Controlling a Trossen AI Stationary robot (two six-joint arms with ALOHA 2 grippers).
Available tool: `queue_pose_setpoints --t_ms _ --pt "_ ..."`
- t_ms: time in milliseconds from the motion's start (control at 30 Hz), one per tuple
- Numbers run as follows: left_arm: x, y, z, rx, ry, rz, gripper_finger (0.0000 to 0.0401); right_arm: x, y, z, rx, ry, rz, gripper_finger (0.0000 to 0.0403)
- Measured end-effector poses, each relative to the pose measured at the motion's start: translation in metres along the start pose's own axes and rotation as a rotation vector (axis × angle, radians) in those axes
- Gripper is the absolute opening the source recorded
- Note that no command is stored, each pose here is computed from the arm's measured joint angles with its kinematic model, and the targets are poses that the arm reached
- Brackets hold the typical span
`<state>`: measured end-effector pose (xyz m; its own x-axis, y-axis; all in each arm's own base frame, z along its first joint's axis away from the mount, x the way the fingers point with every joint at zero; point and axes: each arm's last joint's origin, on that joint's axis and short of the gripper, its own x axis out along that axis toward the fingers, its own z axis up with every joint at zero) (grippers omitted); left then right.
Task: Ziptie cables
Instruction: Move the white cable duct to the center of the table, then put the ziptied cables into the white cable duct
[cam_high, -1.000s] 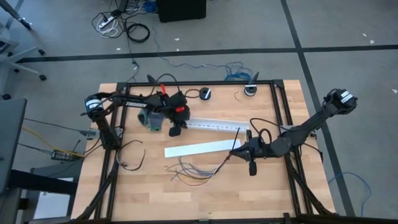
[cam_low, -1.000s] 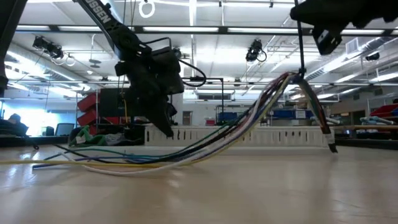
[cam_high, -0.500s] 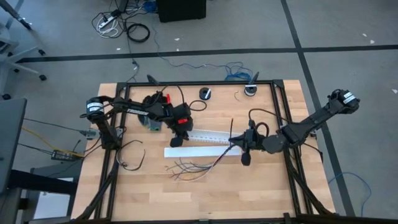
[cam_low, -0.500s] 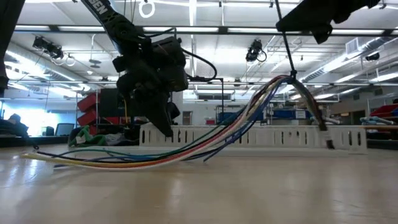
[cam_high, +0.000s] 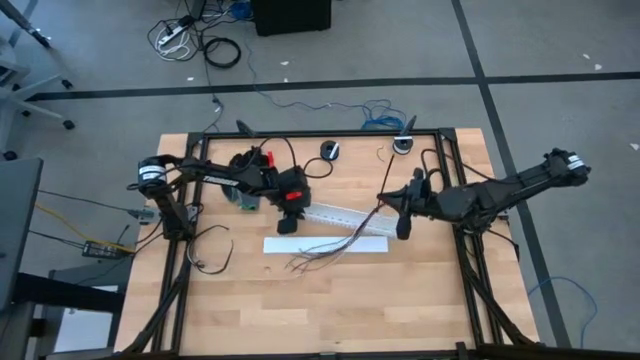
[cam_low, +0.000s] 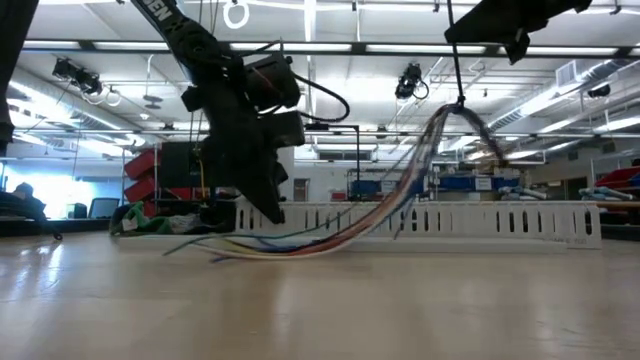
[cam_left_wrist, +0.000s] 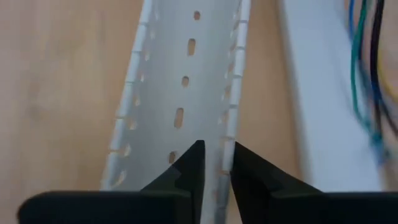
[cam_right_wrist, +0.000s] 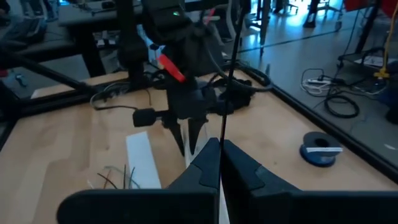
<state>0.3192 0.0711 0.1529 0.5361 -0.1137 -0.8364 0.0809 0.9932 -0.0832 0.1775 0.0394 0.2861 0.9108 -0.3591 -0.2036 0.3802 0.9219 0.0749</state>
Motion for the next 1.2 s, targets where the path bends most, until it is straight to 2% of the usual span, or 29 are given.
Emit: queue_pose_setpoints --t_ms 67,133,333,467,567,767,967,1133,1200 --pt "-0.008 0.0 0.003 0.025 -0.02 0.041 0.0074 -0.002 -0.003 0.001 0.002 -0.004 -0.005 0.0" --pt "-0.02 -0.002 0.008 0.038 -0.064 0.035 0.0077 -0.003 -0.004 0.003 0.007 -0.009 -0.005 0.0" --pt "-0.059 -0.016 0.023 0.049 -0.243 -0.164 0.0079 -0.003 -0.008 0.004 -0.001 -0.013 -0.004 0.0" --pt "-0.077 -0.024 0.029 0.072 -0.311 -0.14 0.0079 -0.002 -0.01 0.007 -0.003 -0.035 -0.014 0.0" --pt "-0.083 -0.032 0.039 0.084 -0.413 -0.163 0.008 -0.001 -0.012 0.012 -0.003 -0.069 -0.02 0.0" --pt "-0.079 -0.037 0.062 0.038 -0.611 -0.198 0.0089 0.002 -0.015 0.018 -0.01 -0.113 0.025 0.0" --pt "-0.064 -0.027 0.07 -0.067 -0.688 -0.232 0.0113 0.003 -0.014 0.021 -0.014 -0.133 0.089 0.0" --pt "-0.045 -0.02 0.078 -0.176 -0.764 -0.452 0.0131 0.003 -0.014 0.022 -0.028 -0.136 0.092 0.0" --pt "-0.038 -0.019 0.078 -0.218 -0.766 -0.486 0.0137 0.003 -0.014 0.022 -0.031 -0.136 0.092 0.0"
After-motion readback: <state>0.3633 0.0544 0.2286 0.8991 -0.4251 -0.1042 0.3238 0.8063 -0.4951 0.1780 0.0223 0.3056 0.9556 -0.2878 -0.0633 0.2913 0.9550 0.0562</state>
